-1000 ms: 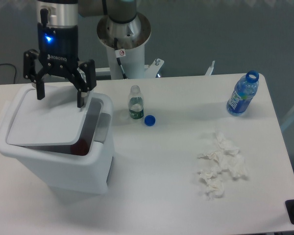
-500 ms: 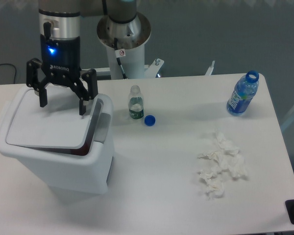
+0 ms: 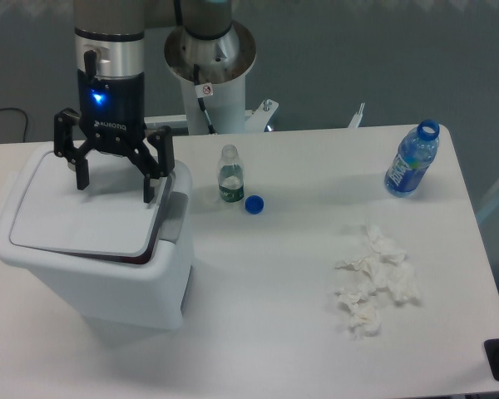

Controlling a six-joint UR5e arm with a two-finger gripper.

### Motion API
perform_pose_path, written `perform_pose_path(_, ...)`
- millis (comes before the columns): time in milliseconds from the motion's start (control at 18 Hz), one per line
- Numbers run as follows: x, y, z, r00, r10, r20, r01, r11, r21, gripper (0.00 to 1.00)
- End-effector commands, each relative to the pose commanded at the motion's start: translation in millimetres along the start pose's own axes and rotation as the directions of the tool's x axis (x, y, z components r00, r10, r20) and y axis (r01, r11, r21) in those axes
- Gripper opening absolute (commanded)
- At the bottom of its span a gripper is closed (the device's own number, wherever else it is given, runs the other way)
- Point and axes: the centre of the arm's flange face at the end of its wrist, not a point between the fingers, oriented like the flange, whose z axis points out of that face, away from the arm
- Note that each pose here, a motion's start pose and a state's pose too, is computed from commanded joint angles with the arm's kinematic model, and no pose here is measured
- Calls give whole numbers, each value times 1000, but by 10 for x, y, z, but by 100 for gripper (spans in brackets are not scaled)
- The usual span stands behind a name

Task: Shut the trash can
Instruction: 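Hold the gripper pressed on the closed lid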

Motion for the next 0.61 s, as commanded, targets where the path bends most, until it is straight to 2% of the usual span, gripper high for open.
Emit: perform_pose_path(611,3,37,102,1000,-2,-7,2,1000,-18,100)
